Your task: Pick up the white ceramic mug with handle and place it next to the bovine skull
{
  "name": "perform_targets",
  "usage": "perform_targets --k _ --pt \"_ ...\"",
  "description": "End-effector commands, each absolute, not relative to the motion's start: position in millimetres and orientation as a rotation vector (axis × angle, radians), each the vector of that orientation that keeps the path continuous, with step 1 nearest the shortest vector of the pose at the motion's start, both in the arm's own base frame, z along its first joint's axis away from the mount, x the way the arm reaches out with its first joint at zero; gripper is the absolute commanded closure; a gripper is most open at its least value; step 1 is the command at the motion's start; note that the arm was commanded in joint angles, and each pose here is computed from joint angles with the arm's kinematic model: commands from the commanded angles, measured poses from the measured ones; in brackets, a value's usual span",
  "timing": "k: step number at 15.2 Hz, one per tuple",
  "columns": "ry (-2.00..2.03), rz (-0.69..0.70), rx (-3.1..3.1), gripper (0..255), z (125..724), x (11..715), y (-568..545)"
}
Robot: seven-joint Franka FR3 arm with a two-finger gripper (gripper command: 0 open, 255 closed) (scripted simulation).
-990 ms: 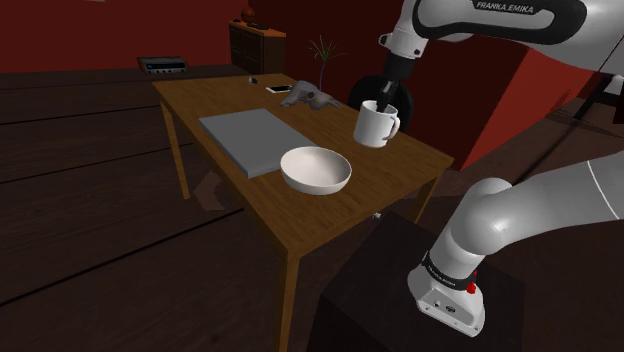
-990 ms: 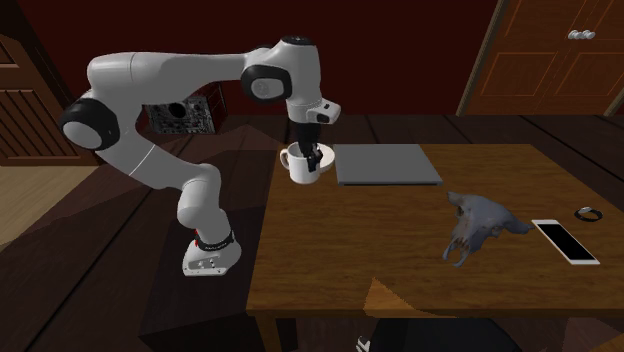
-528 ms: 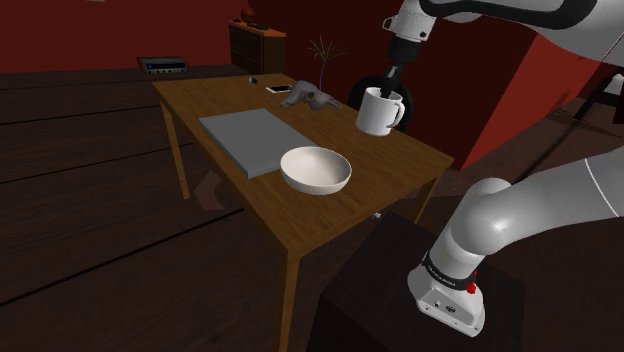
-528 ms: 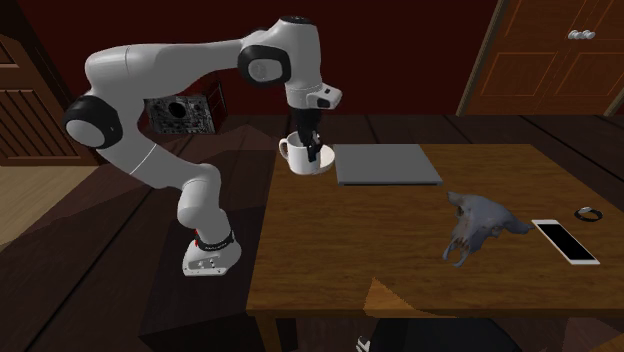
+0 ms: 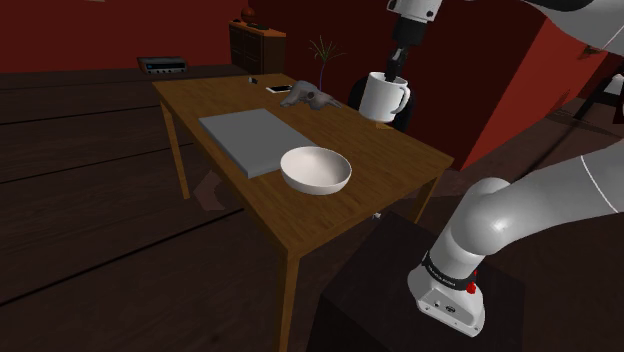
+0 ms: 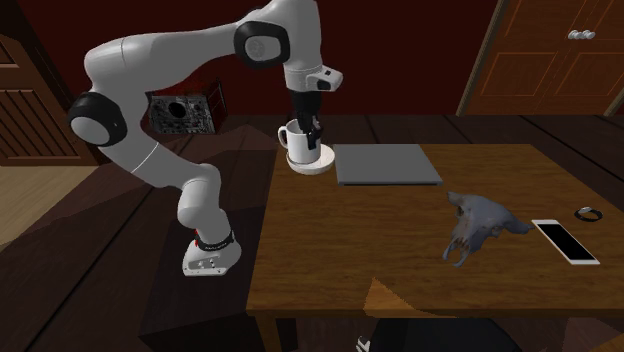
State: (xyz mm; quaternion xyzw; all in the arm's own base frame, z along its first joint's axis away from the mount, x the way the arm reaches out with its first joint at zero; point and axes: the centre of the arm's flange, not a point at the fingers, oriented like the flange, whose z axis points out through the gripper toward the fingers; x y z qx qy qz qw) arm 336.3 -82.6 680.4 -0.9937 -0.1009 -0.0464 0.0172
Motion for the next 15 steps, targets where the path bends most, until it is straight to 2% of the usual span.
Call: perform_targets --k 1,15 --pt "-0.314 -0.144 -3.088 255 683 346 -92" --pt "-0.314 -0.144 -3.088 255 684 480 -220"
